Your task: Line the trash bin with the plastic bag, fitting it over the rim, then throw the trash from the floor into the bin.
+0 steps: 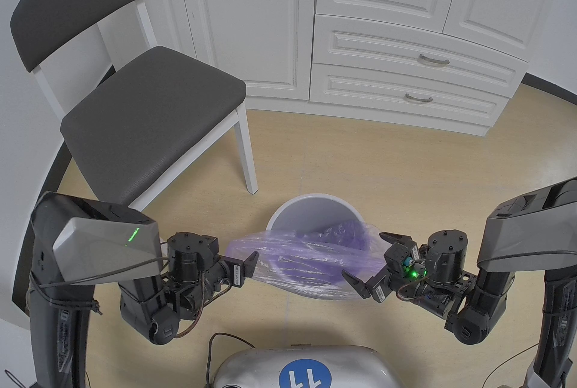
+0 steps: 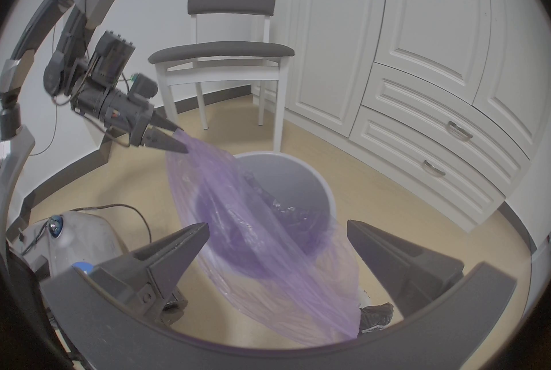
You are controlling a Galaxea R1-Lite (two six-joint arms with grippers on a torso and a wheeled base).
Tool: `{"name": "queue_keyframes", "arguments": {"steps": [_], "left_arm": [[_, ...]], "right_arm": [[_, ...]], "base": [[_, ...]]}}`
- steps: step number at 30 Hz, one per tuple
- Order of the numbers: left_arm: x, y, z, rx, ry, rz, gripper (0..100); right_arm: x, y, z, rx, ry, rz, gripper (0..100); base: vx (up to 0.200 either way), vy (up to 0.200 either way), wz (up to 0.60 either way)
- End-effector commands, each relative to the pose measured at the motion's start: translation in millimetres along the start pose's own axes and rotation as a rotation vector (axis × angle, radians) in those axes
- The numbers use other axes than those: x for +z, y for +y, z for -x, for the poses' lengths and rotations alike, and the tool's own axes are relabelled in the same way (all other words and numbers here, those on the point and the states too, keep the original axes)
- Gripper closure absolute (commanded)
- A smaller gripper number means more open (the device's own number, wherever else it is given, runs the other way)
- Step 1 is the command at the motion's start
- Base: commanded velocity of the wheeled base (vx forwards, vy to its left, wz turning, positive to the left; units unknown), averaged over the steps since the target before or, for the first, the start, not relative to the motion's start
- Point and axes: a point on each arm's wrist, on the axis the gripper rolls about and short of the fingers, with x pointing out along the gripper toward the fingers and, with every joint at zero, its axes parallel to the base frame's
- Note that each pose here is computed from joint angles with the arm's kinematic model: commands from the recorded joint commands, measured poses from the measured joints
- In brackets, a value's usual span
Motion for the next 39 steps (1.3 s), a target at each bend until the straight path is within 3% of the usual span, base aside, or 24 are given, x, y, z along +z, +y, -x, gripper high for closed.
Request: {"name": "queue_keyframes", "arguments": {"steps": [1, 10, 14, 17, 20, 23, 26, 32, 37, 39], "left_arm": [[31, -2, 39, -0.077, -0.035, -0.003, 0], [72, -5, 78, -0.097, -0.057, -0.009, 0], [79, -6, 84, -0.093, -0.075, -0.013, 0], [85, -8, 90, -0.08, -0.105, -0.042, 0], [94, -6, 95, -0.021, -0.149, -0.076, 0], [101, -4, 101, 0.024, -0.178, -0.11, 0], [112, -1, 114, 0.087, -0.23, -0.166, 0], [128, 6, 134, 0.107, -0.292, -0.16, 0], [130, 17, 135, 0.141, -0.3, -0.176, 0], [134, 23, 132, 0.166, -0.314, -0.169, 0]], "right_arm": [[-1, 5, 5, 0.014, 0.003, 0.027, 0], [-7, 18, 3, 0.051, 0.027, 0.07, 0], [-6, 21, 2, 0.051, 0.024, 0.077, 0], [4, 24, 2, -0.009, 0.013, 0.082, 0], [25, 32, -16, -0.065, -0.073, 0.087, 0], [35, 37, -26, -0.096, -0.11, 0.129, 0], [44, 37, -38, -0.13, -0.152, 0.298, 0], [59, 46, -36, -0.112, -0.191, 0.37, 0], [68, 46, -26, -0.052, -0.099, 0.449, 0], [81, 43, -17, -0.018, -0.019, 0.549, 0]], "base": [[0.0, 0.0, 0.0], [0.0, 0.0, 0.0], [0.0, 0.0, 0.0], [0.0, 0.0, 0.0], [0.0, 0.0, 0.0], [0.0, 0.0, 0.0], [0.0, 0.0, 0.0], [0.0, 0.0, 0.0], [0.0, 0.0, 0.0], [0.0, 0.0, 0.0]]}}
